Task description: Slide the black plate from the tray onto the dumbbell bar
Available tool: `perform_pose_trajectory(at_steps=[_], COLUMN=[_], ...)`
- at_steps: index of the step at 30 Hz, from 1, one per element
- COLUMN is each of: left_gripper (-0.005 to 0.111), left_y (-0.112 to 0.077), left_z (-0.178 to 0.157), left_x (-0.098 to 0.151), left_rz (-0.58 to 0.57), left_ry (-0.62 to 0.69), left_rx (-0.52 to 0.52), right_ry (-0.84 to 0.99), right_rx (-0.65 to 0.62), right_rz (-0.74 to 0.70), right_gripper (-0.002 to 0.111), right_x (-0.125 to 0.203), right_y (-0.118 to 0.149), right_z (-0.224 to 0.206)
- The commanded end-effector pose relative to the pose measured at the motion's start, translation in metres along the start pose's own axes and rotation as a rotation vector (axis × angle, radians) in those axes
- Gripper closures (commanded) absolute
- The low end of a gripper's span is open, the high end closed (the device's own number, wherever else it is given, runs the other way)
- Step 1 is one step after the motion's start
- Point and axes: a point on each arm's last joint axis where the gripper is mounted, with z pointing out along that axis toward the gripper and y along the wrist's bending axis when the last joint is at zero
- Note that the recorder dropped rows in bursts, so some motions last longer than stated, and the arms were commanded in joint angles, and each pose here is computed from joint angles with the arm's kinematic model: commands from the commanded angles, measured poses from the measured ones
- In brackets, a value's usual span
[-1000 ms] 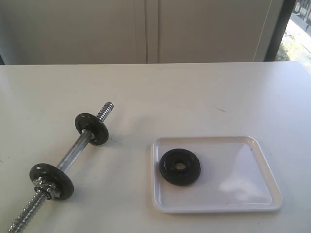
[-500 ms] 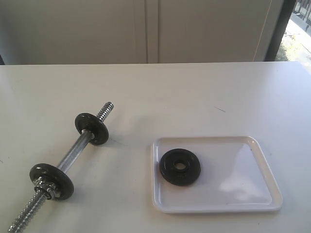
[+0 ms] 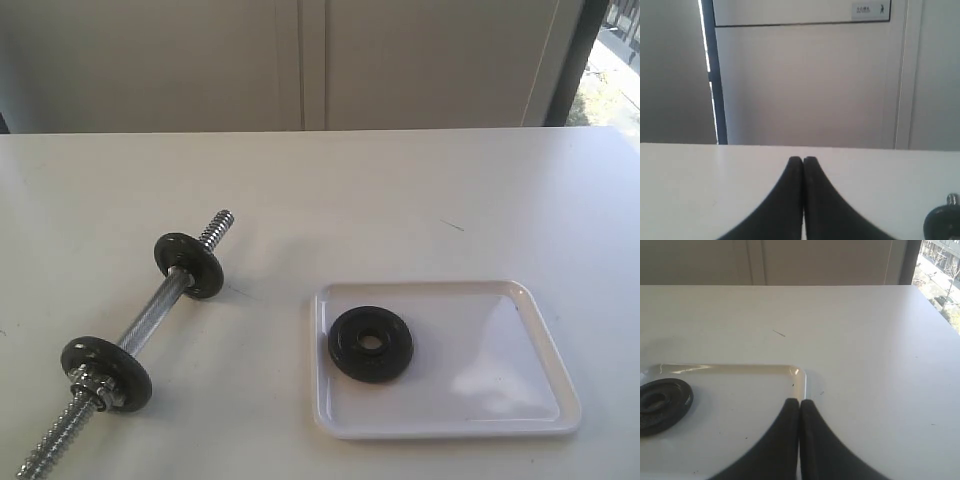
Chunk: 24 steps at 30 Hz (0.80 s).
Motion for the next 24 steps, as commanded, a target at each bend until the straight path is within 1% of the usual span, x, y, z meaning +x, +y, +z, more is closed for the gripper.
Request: perform_pose_trajectory(at_steps=[1,5,7,11,14,17,18,20,21,23,24], left_gripper=[0.107,0.107,0.107,0.107,0.107,0.107,0.107,0.107,0.107,0.107,0.107], left_y=[0.001,0.002,0.002,0.004,0.007,0.006,0.006,0.005,0.004,0.003,0.002], left_z=[-0.001,-0.003,-0.004,-0.007,-0.007,-0.008,-0.008,-0.009,-0.008,0.001,0.005], left_x=[-0.010,-0.020,-0.024,-0.032,-0.034,-0.053,-0.066,-0.082,-0.084,-0.082,-0.081], left_rz=[-0.148,-0.312,-0.374,-0.419,-0.481,-0.483,-0.484,-0.475,-0.467,-0.403,-0.401], left_ry=[-0.125,-0.232,-0.279,-0.377,-0.397,-0.447,-0.474,-0.507,-0.506,-0.434,-0.407], left_rx=[-0.003,0.016,0.029,0.038,0.021,0.032,0.040,0.052,0.054,0.043,0.038], right_ry=[-0.015,-0.015,-0.015,-0.015,-0.015,-0.015,-0.015,-0.015,-0.015,-0.015,-0.015], right_rx=[0.007,0.007,0.007,0.007,0.007,0.007,0.007,0.007,0.007,0.007,0.007], right_rz=[0.005,0.005,0.005,0.005,0.005,0.005,0.005,0.005,0.005,0.005,0.005], right_gripper=[0.108,0.108,0.108,0.108,0.108,0.108,0.108,0.108,0.108,0.108,0.108], right_x=[0.000,0.000,0.000,0.000,0.000,0.000,0.000,0.000,0.000,0.000,0.000], right_y=[0.000,0.000,0.000,0.000,0.000,0.000,0.000,0.000,0.000,0.000,0.000], right_z=[0.000,0.000,0.000,0.000,0.000,0.000,0.000,0.000,0.000,0.000,0.000])
